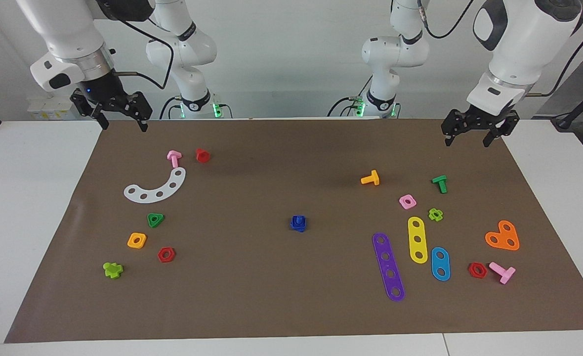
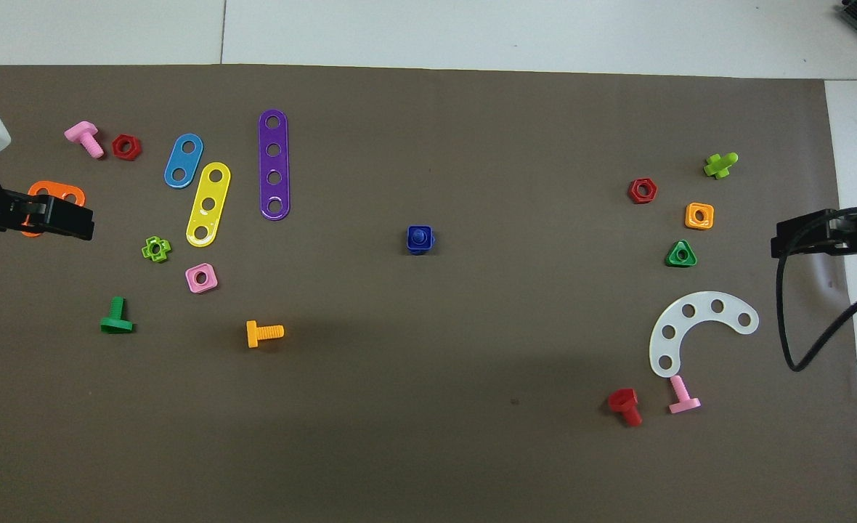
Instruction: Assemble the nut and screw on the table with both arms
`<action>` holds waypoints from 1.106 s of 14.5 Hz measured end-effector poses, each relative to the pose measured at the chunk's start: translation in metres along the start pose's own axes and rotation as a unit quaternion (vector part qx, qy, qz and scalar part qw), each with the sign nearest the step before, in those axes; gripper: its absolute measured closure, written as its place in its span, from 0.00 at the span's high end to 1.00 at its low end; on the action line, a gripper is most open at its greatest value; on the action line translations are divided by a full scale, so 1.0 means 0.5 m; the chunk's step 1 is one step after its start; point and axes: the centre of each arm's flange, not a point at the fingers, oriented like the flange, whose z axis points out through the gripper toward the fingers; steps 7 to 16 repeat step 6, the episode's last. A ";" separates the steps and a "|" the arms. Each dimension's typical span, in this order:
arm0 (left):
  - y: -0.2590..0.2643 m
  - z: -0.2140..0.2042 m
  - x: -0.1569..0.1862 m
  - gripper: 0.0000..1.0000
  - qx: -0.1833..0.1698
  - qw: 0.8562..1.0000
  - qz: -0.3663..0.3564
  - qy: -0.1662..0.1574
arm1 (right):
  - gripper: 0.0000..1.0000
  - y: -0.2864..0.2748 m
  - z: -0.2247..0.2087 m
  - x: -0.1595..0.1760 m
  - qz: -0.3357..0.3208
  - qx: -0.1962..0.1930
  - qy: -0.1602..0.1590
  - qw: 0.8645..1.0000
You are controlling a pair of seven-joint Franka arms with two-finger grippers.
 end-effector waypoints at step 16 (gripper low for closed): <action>0.004 -0.001 0.000 1.00 -0.005 1.000 0.000 0.000 | 1.00 0.000 0.000 0.000 0.000 0.000 0.000 1.000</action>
